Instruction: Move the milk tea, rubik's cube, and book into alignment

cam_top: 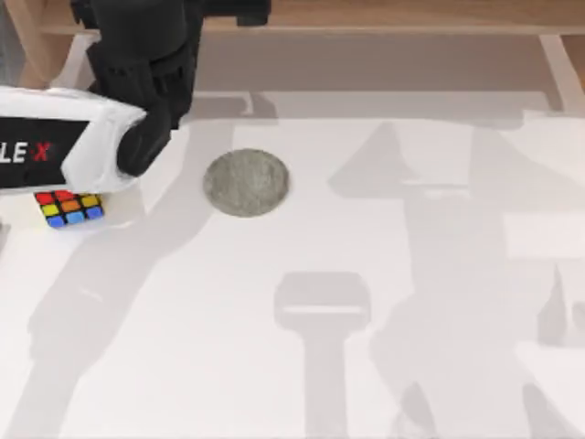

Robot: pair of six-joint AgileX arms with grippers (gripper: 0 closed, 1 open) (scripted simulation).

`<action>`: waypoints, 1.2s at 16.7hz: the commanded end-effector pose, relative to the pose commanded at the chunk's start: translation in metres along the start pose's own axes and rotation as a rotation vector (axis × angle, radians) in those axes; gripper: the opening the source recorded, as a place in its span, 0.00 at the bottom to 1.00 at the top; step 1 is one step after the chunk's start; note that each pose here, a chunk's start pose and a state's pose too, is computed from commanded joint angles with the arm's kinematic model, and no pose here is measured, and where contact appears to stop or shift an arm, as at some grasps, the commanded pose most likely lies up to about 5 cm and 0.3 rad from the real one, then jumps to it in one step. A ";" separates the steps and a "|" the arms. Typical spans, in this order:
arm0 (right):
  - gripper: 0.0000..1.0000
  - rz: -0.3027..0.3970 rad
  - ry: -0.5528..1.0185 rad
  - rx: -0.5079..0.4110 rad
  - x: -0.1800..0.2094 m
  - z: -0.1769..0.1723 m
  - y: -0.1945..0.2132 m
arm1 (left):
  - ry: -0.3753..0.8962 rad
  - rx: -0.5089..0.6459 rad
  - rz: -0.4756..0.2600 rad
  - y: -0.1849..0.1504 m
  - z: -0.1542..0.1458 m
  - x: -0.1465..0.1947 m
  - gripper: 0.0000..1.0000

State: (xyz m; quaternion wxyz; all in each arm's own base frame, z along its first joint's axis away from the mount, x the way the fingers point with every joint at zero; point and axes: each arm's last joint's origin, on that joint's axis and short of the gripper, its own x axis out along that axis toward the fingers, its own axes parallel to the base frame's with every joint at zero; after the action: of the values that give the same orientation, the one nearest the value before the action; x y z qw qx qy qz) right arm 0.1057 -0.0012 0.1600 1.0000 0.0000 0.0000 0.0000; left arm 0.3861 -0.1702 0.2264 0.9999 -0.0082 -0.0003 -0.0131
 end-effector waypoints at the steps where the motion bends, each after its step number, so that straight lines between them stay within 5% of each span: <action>1: 1.00 0.000 0.000 0.000 0.000 0.000 0.000 | 0.000 0.000 0.000 0.000 0.000 0.000 1.00; 6: 1.00 0.000 0.000 0.000 0.000 0.000 0.000 | 0.003 0.001 0.002 0.001 -0.001 0.003 1.00; 15: 1.00 0.000 0.000 0.000 0.000 0.000 0.000 | -0.001 0.000 0.000 -0.001 0.000 0.072 1.00; 20: 1.00 0.000 0.000 0.000 0.000 0.000 0.000 | 0.000 0.000 0.000 0.000 0.000 0.080 1.00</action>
State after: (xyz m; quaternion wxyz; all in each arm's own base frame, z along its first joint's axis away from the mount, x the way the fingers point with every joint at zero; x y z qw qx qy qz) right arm 0.1057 -0.0012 0.1600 1.0000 0.0000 0.0000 0.0000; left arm 0.4661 -0.1722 0.2264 0.9999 -0.0082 -0.0003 -0.0131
